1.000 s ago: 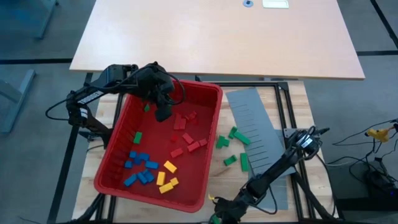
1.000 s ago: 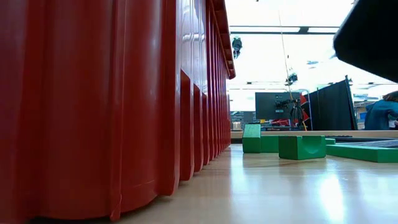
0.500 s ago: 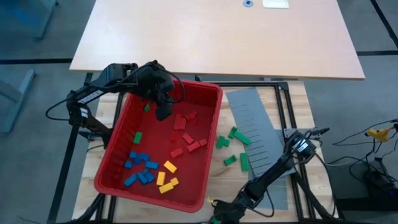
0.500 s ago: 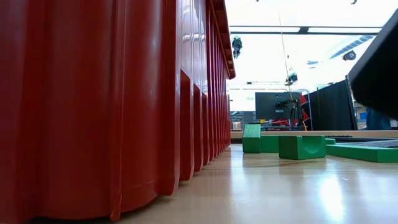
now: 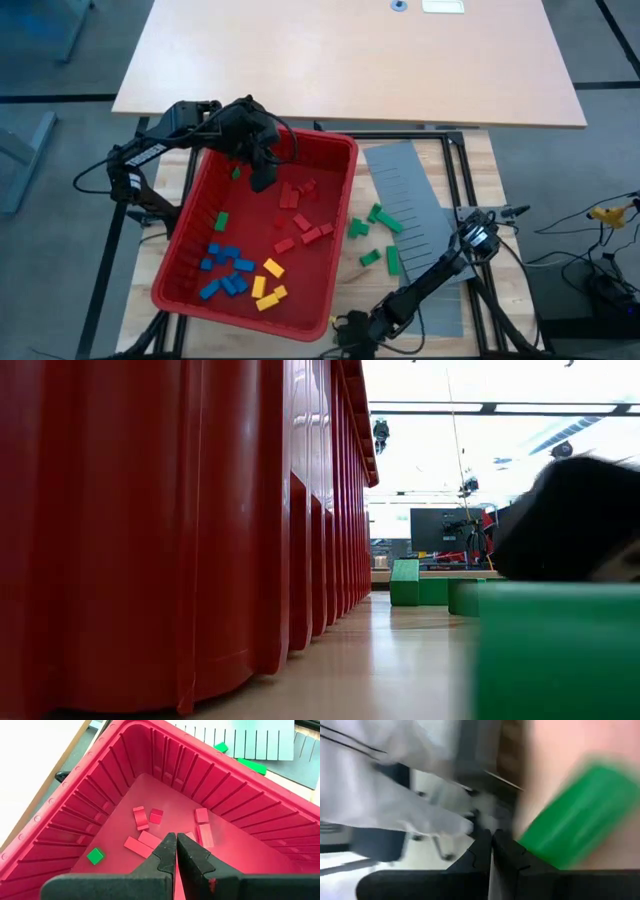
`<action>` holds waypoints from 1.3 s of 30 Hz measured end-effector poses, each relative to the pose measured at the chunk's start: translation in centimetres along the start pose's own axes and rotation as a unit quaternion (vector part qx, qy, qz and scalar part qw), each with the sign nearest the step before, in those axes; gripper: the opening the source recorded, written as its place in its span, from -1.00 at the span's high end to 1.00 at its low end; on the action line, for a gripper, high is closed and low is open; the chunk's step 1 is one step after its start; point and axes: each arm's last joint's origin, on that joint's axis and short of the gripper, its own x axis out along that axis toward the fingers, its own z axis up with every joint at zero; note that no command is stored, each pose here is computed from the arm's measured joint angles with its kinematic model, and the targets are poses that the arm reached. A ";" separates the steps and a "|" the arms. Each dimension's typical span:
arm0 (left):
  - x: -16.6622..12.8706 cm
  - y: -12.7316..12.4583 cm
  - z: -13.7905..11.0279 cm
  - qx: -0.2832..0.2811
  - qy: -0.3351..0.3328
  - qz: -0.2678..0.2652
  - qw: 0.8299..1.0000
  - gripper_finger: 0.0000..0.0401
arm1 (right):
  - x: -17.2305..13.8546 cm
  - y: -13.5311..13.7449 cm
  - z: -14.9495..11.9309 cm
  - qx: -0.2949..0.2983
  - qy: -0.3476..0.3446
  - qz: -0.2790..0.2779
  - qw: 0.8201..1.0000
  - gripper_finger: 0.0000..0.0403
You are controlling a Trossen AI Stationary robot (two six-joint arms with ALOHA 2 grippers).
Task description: Sort blocks
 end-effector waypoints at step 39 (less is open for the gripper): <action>0.0 0.0 -0.2 0.027 0.012 0.000 1.000 1.00 | -4.7 -4.1 5.1 0.059 -0.092 -0.108 0.988 1.00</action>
